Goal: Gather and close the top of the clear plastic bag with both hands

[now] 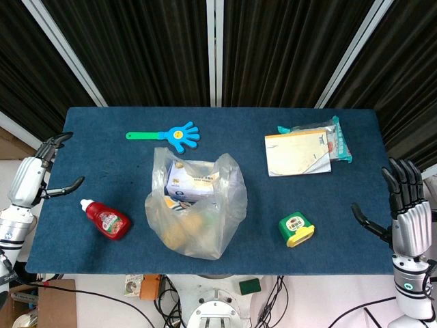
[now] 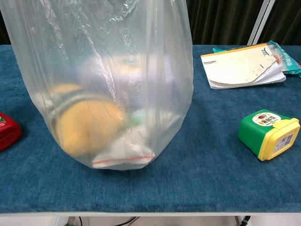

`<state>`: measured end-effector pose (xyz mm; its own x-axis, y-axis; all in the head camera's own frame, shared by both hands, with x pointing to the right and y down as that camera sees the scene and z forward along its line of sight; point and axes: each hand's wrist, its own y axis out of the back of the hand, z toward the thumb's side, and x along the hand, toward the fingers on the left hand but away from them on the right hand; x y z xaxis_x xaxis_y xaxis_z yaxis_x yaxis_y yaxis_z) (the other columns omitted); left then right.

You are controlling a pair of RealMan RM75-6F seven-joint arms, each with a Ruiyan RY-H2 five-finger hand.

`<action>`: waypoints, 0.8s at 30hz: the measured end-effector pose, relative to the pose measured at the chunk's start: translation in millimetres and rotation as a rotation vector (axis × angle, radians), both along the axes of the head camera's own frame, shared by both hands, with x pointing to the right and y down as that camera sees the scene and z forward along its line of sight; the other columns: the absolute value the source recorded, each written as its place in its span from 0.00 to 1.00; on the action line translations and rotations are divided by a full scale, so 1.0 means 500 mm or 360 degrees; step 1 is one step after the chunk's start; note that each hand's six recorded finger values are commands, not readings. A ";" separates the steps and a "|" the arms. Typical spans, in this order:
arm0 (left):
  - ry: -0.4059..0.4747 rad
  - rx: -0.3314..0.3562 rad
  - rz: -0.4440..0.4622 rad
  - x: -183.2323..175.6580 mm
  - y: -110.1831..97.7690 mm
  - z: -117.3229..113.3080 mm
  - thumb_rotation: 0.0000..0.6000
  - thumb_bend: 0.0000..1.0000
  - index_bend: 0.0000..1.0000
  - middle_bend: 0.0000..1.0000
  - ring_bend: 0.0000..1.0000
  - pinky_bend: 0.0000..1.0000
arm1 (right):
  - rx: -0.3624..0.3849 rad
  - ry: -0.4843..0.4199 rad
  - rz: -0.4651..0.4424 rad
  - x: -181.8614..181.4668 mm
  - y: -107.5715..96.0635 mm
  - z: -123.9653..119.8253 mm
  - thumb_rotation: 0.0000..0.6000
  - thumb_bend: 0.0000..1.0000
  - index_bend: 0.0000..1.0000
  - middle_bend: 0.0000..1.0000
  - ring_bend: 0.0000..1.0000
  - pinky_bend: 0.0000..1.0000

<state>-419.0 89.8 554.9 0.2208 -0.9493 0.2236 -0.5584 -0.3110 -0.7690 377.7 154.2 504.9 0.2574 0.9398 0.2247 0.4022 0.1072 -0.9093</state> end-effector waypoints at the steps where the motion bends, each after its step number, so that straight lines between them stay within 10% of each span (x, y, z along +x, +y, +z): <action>1: -0.0003 -0.0003 0.0000 -0.001 0.000 0.001 0.53 0.19 0.13 0.12 0.10 0.23 | -0.0005 0.0001 -0.0001 0.000 0.000 0.002 1.00 0.27 0.00 0.00 0.00 0.00; 14: -0.0120 -0.0040 0.0032 -0.002 0.012 0.007 0.56 0.19 0.14 0.15 0.10 0.23 | -0.0086 -0.0025 -0.0023 -0.006 0.004 0.013 1.00 0.21 0.00 0.00 0.00 0.00; 24: -0.0274 -0.0163 0.0004 -0.030 0.037 0.021 0.56 0.19 0.14 0.15 0.10 0.23 | -0.0664 -0.0536 -0.0209 -0.051 0.007 -0.019 1.00 0.13 0.00 0.00 0.00 0.00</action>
